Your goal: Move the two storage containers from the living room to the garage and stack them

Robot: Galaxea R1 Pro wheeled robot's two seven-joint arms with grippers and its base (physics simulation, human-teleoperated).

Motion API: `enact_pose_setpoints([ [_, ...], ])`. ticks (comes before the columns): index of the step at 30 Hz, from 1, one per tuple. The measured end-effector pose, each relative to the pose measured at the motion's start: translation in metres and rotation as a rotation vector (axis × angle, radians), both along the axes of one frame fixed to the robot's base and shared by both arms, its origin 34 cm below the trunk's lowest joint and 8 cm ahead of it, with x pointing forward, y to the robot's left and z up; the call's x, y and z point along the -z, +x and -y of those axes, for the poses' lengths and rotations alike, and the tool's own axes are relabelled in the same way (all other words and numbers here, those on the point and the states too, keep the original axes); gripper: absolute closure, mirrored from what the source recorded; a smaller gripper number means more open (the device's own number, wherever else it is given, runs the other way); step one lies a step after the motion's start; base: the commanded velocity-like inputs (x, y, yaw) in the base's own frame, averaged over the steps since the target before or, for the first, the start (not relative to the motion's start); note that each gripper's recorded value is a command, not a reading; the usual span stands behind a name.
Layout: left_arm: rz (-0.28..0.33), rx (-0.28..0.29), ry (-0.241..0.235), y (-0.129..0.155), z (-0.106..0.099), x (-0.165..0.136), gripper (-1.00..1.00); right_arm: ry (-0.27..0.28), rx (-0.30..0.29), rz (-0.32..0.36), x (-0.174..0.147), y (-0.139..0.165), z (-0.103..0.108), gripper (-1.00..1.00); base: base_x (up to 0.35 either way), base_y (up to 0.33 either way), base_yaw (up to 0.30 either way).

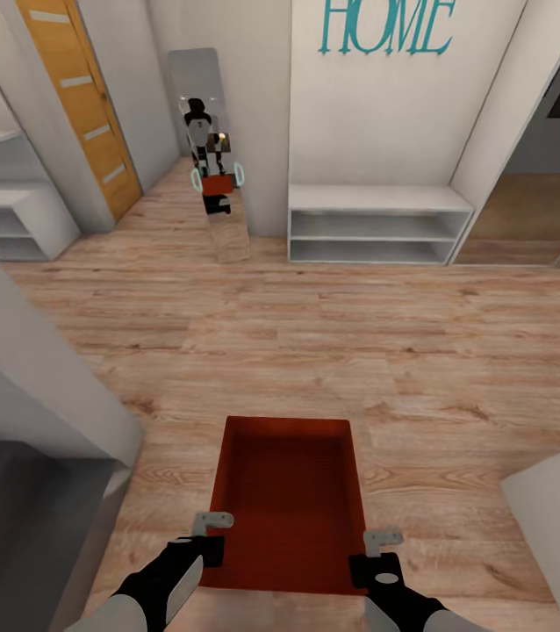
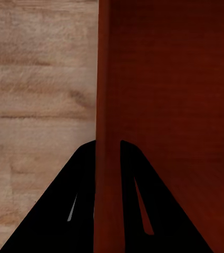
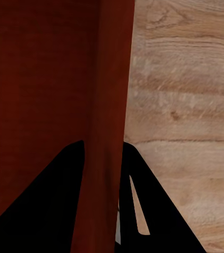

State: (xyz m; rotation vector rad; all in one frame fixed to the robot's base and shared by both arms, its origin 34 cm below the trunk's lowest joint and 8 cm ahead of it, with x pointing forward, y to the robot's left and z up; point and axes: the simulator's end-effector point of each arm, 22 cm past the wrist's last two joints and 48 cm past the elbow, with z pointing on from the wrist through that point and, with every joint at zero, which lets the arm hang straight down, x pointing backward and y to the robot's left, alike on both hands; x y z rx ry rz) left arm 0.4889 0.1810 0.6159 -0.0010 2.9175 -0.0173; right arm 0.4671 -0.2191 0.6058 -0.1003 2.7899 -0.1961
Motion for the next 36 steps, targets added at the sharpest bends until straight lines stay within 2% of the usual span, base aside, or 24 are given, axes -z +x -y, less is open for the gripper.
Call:
enact_pose_setpoints([
  [36, 0.0, 0.0, 0.0, -0.0003, 0.0001, 0.0001, 1.0, 0.0, -0.001, 0.0, 0.0, 0.0001, 0.0001, 1.0, 0.334, 0.0, 0.0],
])
